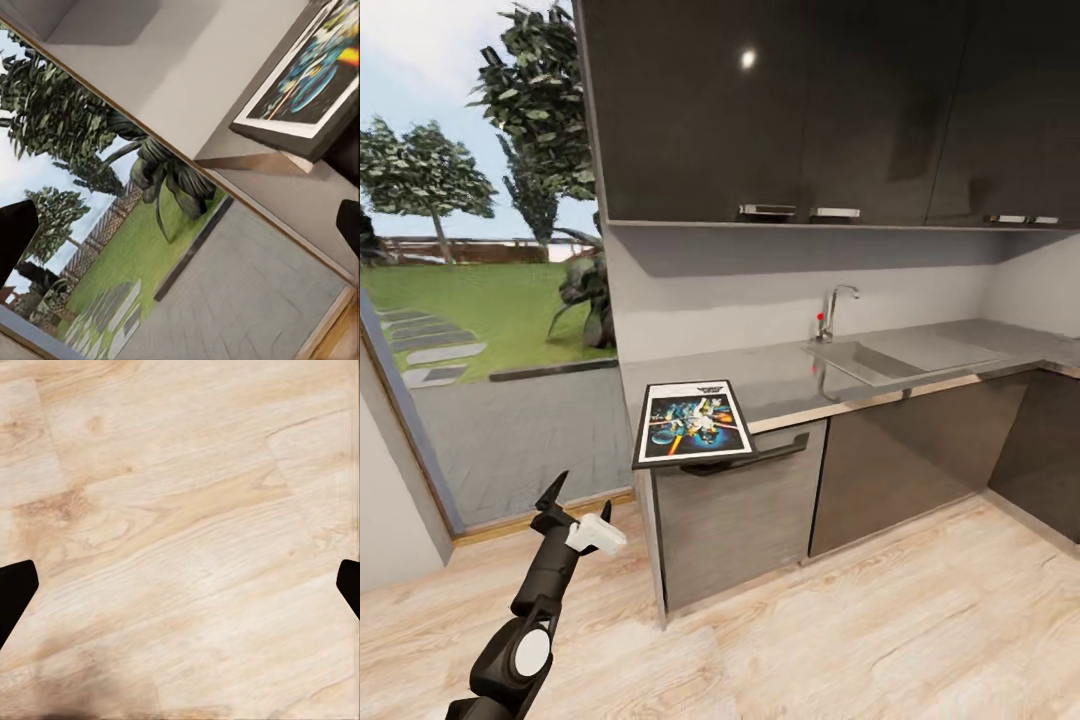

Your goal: Pick up the poster from the kitchen countertop and hang it on one of the wall nails in the kitchen.

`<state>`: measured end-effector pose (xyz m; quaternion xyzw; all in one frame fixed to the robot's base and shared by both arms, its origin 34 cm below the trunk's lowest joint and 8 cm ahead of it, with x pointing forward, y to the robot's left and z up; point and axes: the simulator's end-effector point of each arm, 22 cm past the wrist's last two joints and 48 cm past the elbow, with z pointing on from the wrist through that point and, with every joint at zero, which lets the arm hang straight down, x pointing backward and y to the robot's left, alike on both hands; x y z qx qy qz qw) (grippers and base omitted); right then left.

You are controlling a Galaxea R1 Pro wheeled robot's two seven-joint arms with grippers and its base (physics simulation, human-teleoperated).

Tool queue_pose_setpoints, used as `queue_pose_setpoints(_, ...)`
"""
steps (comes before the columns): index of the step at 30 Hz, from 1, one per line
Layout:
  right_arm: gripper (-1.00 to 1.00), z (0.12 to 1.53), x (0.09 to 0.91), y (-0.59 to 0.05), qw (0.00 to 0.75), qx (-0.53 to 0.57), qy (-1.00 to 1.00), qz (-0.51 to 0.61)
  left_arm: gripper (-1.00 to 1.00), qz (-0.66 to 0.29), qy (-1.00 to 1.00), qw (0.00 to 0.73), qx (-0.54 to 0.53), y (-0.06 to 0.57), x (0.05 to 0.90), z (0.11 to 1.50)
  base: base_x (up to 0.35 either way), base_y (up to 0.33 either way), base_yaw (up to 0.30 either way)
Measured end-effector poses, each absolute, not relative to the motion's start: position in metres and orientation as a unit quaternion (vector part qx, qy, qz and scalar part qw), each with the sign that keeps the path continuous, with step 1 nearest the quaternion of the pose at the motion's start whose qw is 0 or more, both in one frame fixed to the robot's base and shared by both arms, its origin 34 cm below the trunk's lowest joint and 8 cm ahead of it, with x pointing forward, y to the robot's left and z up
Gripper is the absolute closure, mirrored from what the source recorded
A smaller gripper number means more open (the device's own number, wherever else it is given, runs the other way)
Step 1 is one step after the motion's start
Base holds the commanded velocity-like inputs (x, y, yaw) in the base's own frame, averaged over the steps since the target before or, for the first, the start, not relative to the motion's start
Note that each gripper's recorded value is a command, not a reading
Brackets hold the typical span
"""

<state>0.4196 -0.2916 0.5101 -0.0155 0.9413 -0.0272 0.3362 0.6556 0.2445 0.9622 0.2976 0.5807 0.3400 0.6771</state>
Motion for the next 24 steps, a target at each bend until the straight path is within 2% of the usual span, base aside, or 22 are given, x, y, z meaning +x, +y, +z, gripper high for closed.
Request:
queue_pose_setpoints(11,-1.0,0.512,0.422,-0.292,0.34,-0.015,0.94,-0.027,-1.0,0.341,0.582,0.676,0.298,0.246,0.655,0.961,-0.322,0.0,-0.268)
queue_pose_setpoints(18,-1.0,0.514,0.424,-0.292,0.342,-0.015,0.939,-0.027,-1.0,0.341,0.585,0.672,0.3,0.248,0.655,0.955,-0.155,0.0,-0.271)
queue_pose_setpoints(24,-1.0,0.514,0.425,-0.291,0.344,-0.015,0.939,-0.027,-1.0,0.34,0.596,0.659,0.307,0.25,0.656,0.937,-0.296,0.0,-0.119)
